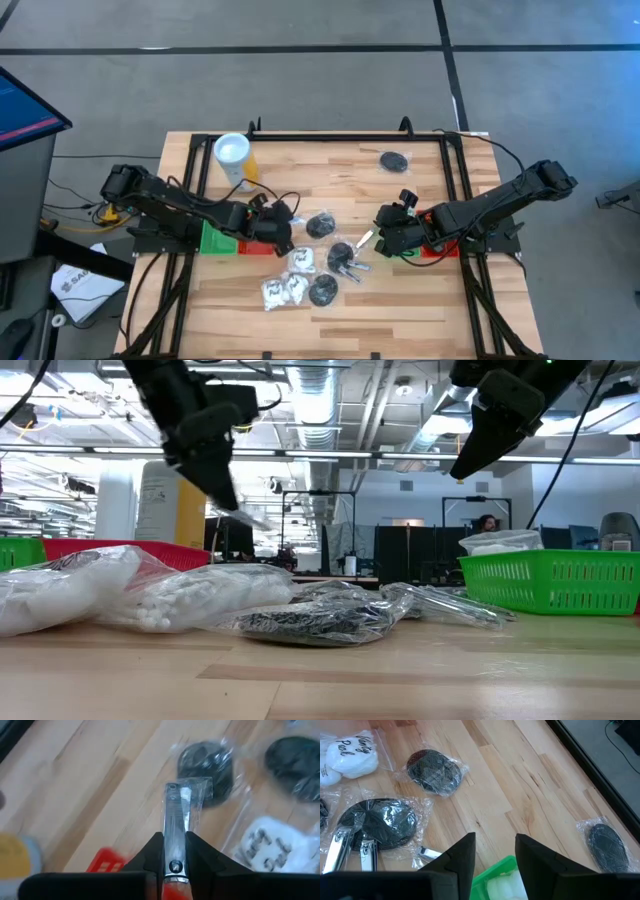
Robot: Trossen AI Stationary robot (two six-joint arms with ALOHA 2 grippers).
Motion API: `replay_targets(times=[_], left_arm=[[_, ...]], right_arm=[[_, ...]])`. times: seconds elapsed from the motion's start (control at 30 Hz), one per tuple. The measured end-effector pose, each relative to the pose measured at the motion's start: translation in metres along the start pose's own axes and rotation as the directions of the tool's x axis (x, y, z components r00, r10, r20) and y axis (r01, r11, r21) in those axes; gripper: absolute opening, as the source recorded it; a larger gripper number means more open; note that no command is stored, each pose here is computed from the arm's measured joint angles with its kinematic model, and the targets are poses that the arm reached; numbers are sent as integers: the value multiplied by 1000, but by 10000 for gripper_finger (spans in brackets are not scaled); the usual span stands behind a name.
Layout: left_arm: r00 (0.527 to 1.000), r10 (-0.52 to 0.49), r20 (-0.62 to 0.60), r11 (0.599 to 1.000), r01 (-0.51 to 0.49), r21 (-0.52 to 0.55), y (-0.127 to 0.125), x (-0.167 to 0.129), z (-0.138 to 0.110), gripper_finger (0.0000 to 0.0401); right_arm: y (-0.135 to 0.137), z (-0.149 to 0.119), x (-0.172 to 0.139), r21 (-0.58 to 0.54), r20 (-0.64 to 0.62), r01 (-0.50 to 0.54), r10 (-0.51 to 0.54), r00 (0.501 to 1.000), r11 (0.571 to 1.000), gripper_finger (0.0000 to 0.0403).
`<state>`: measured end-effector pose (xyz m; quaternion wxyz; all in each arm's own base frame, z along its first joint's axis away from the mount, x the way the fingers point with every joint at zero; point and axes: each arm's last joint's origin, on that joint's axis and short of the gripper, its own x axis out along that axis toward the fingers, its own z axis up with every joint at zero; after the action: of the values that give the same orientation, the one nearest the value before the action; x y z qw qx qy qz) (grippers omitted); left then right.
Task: Pick & Place Travel size toiletries
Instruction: Put the silver nail cutter into the left red bin
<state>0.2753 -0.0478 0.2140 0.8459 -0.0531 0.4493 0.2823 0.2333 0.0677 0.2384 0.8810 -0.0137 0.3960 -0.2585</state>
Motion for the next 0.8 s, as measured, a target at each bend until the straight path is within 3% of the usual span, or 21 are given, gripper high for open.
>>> replay_targets(times=[0.8], left_arm=[[948,227,-223,962,-254,-103,17,-14,-45,49]], right_arm=[[0,0,0,-2,-3,2,-2,1000,1000,128]])
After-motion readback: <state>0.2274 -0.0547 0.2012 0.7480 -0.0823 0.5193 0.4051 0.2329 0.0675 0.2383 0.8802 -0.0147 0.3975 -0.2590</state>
